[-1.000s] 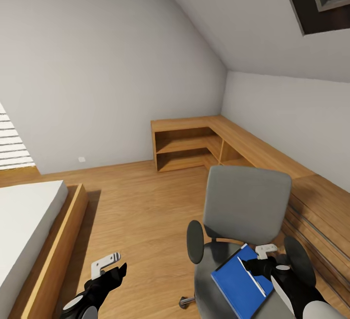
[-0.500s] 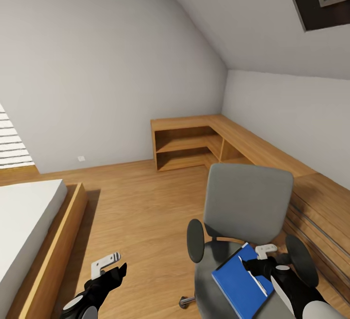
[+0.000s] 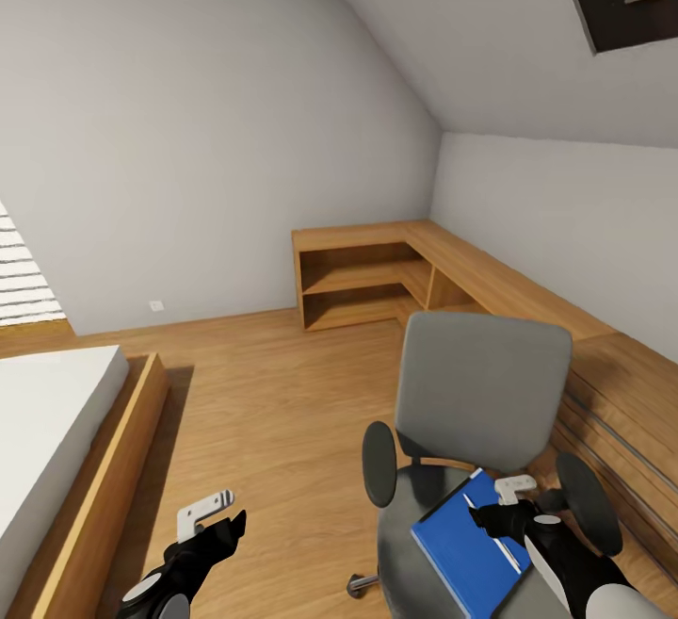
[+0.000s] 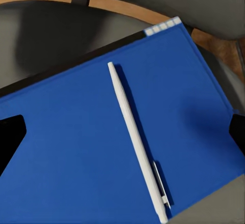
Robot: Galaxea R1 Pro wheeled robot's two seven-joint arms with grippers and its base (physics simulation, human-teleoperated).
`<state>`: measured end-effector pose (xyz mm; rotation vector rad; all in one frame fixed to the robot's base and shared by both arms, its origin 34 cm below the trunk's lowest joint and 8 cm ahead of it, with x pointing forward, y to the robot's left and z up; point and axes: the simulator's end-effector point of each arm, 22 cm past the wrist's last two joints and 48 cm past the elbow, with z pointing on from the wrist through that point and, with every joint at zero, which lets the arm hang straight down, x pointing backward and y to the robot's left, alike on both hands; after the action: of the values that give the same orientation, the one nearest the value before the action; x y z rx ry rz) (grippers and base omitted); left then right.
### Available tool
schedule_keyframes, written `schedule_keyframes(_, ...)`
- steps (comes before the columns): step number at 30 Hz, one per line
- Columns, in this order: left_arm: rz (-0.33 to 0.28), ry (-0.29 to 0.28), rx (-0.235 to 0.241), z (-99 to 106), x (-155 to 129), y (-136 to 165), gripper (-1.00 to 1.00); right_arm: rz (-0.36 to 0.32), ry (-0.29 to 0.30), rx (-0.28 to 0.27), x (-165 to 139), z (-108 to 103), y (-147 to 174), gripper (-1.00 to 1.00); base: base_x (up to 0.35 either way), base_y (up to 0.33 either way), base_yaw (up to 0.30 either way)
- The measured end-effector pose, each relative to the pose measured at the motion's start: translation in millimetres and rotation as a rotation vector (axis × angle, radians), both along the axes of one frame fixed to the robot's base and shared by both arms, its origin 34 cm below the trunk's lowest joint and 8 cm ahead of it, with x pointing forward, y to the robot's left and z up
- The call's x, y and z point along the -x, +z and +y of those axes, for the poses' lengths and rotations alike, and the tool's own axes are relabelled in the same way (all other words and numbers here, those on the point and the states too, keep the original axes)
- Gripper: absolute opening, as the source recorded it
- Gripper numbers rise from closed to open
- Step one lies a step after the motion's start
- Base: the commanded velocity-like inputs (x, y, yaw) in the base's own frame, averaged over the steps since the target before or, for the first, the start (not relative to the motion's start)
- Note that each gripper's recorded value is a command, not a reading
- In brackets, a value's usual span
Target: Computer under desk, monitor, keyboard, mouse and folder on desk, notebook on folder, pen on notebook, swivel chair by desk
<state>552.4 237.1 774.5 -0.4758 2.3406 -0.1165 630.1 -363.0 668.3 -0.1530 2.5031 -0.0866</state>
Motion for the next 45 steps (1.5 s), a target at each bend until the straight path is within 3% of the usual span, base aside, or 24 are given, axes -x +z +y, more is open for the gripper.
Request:
schedule_keyframes(9,0.000,0.000,0.000,-0.1,-1.0,-12.4,1.00,0.072,-0.022,0.003,9.2,-4.9,-18.9,1.00,0.000,0.000,0.000)
schedule_keyframes(45,0.001,-0.002,0.002,-1.5,-1.3,-19.7,1.00,0.095,-0.045,0.000,4.3,-11.3,-21.9,1.00,0.000,0.000,0.000)
